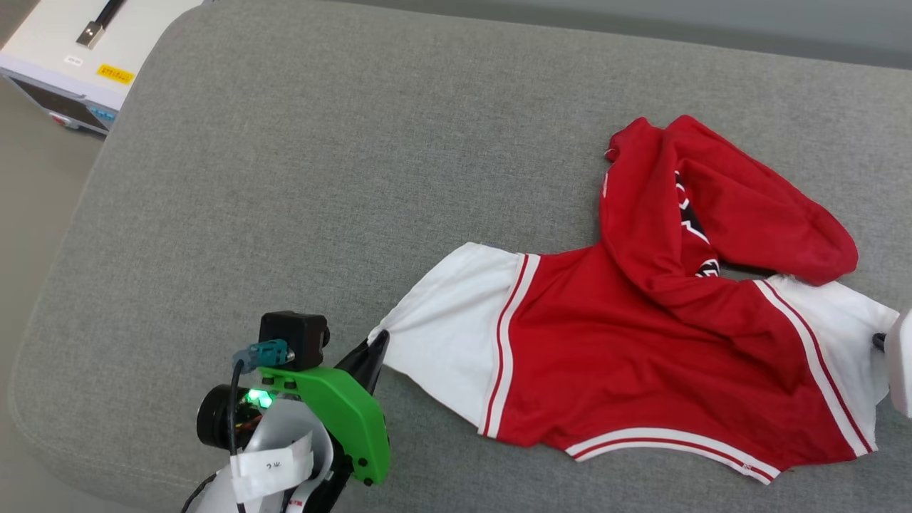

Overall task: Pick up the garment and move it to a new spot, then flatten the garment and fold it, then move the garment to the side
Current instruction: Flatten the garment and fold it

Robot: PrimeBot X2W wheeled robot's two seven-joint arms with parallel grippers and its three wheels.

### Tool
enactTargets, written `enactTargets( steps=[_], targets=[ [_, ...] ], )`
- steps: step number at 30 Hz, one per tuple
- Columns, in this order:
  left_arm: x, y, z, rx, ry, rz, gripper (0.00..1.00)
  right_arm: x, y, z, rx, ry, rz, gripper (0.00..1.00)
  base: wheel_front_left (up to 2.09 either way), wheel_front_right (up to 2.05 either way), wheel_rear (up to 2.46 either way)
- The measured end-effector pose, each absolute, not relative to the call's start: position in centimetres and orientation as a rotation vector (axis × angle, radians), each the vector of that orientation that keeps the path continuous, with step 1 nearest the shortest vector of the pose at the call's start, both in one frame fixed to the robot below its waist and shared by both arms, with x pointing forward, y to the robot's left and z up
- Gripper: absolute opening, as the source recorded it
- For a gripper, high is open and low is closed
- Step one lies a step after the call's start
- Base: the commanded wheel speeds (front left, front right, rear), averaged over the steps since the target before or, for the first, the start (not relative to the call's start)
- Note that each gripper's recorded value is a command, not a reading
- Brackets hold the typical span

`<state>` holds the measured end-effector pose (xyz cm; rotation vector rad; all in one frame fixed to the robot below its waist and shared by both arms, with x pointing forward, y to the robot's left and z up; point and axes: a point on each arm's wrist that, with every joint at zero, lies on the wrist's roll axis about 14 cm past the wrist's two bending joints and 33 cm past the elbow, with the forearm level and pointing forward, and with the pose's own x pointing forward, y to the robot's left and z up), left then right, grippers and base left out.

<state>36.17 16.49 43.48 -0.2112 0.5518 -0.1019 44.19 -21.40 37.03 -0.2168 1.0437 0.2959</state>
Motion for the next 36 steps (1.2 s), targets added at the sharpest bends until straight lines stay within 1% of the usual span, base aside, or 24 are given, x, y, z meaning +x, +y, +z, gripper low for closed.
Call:
enactTargets(
  steps=[6,16,27,31,33,36],
  targets=[
    [36.3,17.1,45.2,-0.209,0.495,-0.096,0.00,43.7,-23.5,39.9,-0.157,0.961,0.233,0.00,0.00,0.00,0.00],
    [36.8,17.3,50.8,-0.213,0.326,-0.132,0.00,42.8,-26.4,48.9,-0.057,0.715,0.154,0.00,0.00,0.00,0.00],
    [37.9,17.8,60.0,-0.120,0.077,-0.189,0.00,40.2,-28.2,58.6,0.000,0.443,0.108,0.00,0.00,0.00,0.00],
    [38.5,17.4,64.5,-0.085,-0.042,-0.221,0.00,40.0,-28.8,62.4,0.023,0.340,0.098,0.00,0.00,0.00,0.00],
    [38.8,17.4,66.7,-0.064,-0.105,-0.228,0.00,40.1,-28.8,63.6,0.061,0.306,0.105,0.00,0.00,0.00,0.00],
    [39.4,17.4,69.1,-0.026,-0.165,-0.235,0.00,40.5,-29.1,65.4,0.053,0.263,0.100,0.00,0.00,0.00,0.00]
  ],
)
